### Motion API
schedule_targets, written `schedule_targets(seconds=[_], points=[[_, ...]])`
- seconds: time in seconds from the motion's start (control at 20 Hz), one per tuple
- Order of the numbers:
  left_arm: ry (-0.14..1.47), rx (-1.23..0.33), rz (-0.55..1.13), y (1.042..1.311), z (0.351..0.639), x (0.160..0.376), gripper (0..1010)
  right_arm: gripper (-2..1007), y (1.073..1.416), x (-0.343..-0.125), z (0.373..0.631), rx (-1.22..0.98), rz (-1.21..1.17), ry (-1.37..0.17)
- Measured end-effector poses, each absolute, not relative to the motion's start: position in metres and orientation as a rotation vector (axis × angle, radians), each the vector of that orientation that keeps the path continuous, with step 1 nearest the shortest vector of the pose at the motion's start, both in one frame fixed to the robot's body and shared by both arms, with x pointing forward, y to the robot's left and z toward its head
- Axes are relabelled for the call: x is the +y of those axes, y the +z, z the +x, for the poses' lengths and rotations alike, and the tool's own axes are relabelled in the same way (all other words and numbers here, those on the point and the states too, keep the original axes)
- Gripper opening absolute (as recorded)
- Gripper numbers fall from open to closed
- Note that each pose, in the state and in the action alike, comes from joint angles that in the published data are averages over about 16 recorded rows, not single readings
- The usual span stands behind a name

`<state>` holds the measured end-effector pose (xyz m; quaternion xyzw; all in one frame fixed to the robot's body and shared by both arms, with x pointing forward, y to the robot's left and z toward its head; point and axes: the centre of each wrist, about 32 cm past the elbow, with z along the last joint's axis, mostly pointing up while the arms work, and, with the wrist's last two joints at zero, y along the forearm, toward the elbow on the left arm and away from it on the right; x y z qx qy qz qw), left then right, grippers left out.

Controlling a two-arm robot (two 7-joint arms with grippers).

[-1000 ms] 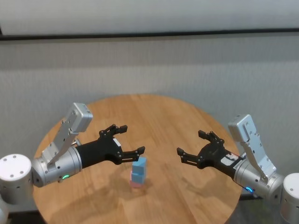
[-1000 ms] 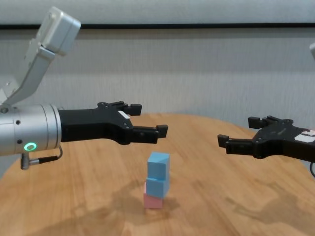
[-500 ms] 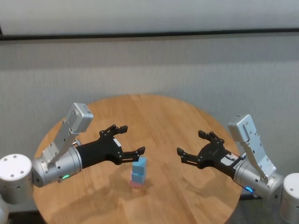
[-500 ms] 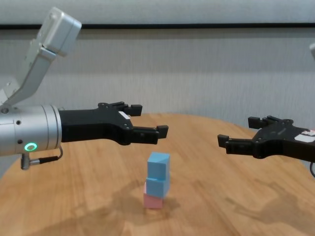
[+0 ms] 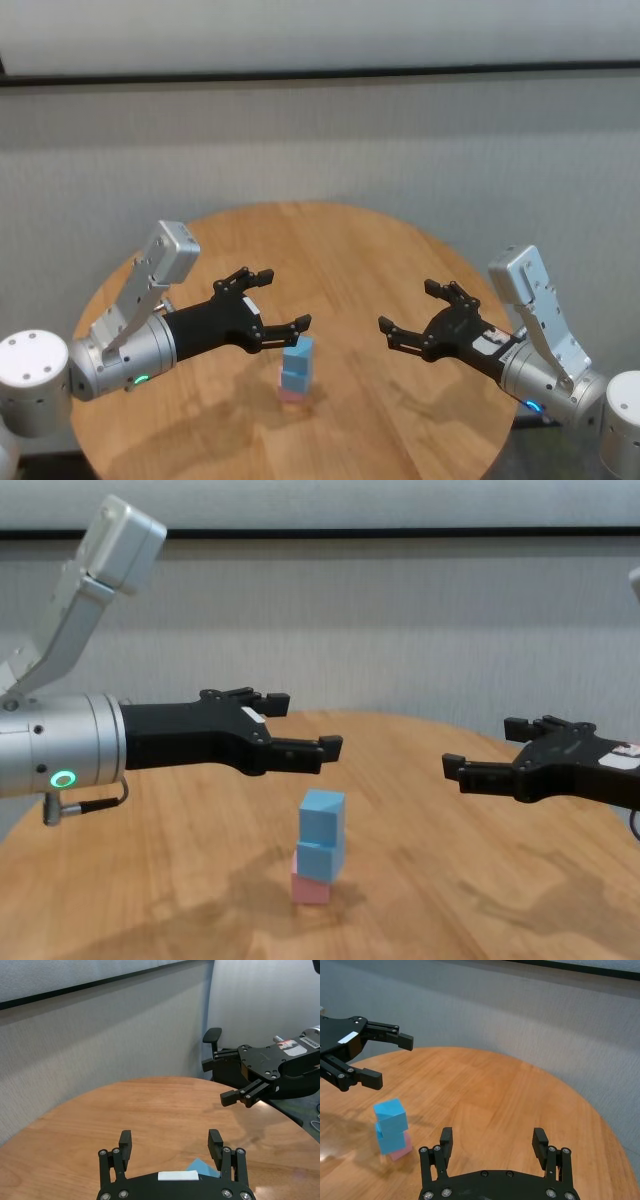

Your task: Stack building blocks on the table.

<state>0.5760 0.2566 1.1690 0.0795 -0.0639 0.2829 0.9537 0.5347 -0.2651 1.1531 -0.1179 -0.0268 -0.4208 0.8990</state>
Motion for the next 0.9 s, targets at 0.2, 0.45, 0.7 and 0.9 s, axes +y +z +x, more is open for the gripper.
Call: schedule_targets(seconds=[0.2, 0.45, 0.7, 0.9], points=[[0.575, -0.13, 0.162, 1.169, 0.576, 0.2566, 999, 1001, 1.1531, -0.2651, 0.5347, -0.055, -0.244, -0.871], [0.575, -0.13, 0.162, 1.169, 0.5761, 0.2566, 999, 1001, 1.1531, -0.2651, 0.5347, -0.055, -0.244, -0.871], [0.575, -0.13, 0.162, 1.169, 0.5761, 0.2566, 999, 1001, 1.1531, -0.2651, 0.5347, -0.055, -0.244, -0.871], [0.575, -0.13, 0.162, 1.169, 0.5761, 0.2566, 999, 1001, 1.1531, -0.2651, 0.5347, -0.055, -0.244, -0.871]])
